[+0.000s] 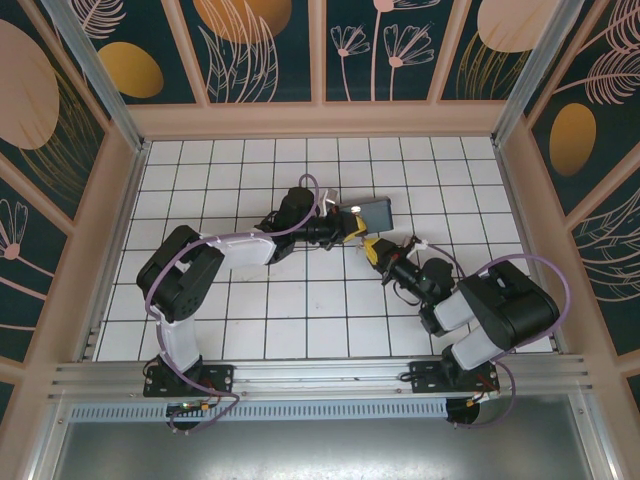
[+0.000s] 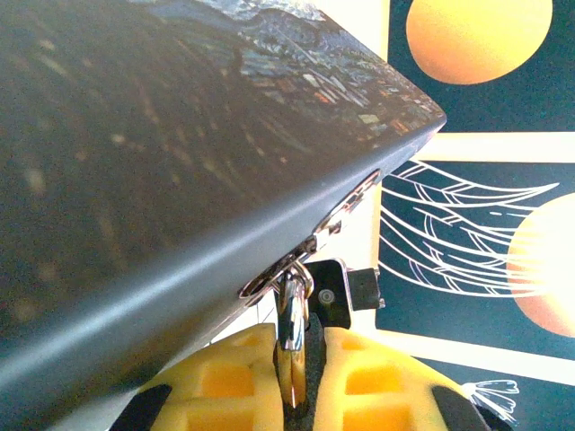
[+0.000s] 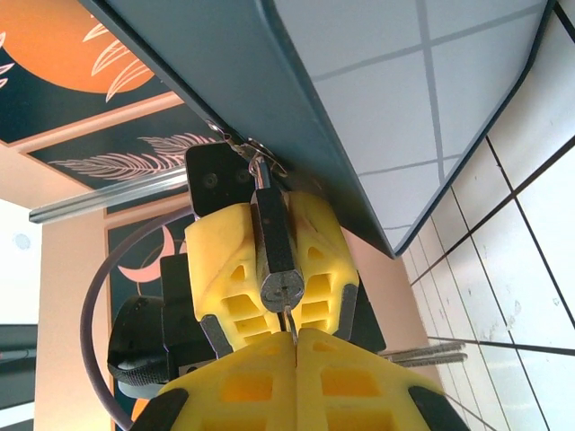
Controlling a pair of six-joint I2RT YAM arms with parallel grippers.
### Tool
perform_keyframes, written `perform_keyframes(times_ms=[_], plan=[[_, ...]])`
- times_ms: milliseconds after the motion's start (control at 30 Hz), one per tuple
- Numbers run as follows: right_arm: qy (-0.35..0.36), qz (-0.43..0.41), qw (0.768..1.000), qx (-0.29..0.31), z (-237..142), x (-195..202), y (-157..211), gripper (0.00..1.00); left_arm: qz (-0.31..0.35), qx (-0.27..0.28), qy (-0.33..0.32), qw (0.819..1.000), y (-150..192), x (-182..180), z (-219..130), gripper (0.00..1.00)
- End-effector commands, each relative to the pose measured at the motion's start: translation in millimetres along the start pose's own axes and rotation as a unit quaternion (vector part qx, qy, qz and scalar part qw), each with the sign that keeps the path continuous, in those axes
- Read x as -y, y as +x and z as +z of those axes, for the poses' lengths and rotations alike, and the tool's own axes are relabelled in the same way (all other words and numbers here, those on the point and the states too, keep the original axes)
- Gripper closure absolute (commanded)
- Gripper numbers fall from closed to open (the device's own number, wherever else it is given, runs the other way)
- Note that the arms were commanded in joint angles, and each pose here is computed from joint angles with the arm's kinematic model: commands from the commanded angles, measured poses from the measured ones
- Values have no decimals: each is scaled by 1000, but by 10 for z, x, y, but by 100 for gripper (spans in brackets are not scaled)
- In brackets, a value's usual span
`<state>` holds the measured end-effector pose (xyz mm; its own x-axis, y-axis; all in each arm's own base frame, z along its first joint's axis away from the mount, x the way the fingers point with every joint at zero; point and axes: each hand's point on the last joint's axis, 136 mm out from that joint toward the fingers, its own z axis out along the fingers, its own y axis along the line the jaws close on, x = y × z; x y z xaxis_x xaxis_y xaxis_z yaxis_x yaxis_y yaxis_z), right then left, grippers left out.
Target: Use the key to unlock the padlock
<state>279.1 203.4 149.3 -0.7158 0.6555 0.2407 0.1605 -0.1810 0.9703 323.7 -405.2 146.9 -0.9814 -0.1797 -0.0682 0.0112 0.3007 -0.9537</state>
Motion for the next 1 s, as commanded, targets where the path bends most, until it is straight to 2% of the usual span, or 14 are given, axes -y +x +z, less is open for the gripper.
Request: perform_keyframes(times_ms=[0,200,300,367,567,733,800,867,967], plan=[[-70,-34,996,32,125,-452,-186,100,43,-55,28,997,266,179,-15,100],[-89,-80,993,10,279,-678,-189,100,30,-81,81,993,351,339,-28,100],[-92,-76,992,30,215,-651,-300,100,19,-81,101,991,345,419,-58,100],[-96,-80,992,31,216,-665,-336,100,30,-79,93,992,327,423,-53,100],[-80,-155,984,-20,489,-824,-120,100,32,-91,48,994,365,276,-26,100],[-24,-180,983,2,519,-648,-281,100,31,-103,72,991,426,364,-39,100],[-21,-185,982,9,511,-632,-346,100,30,-104,62,992,412,335,-25,100],[-27,-201,979,-17,594,-685,-216,100,28,-102,63,992,399,341,-24,100],[-68,-200,974,-87,697,-826,89,98,7,-105,85,991,405,383,-21,100]])
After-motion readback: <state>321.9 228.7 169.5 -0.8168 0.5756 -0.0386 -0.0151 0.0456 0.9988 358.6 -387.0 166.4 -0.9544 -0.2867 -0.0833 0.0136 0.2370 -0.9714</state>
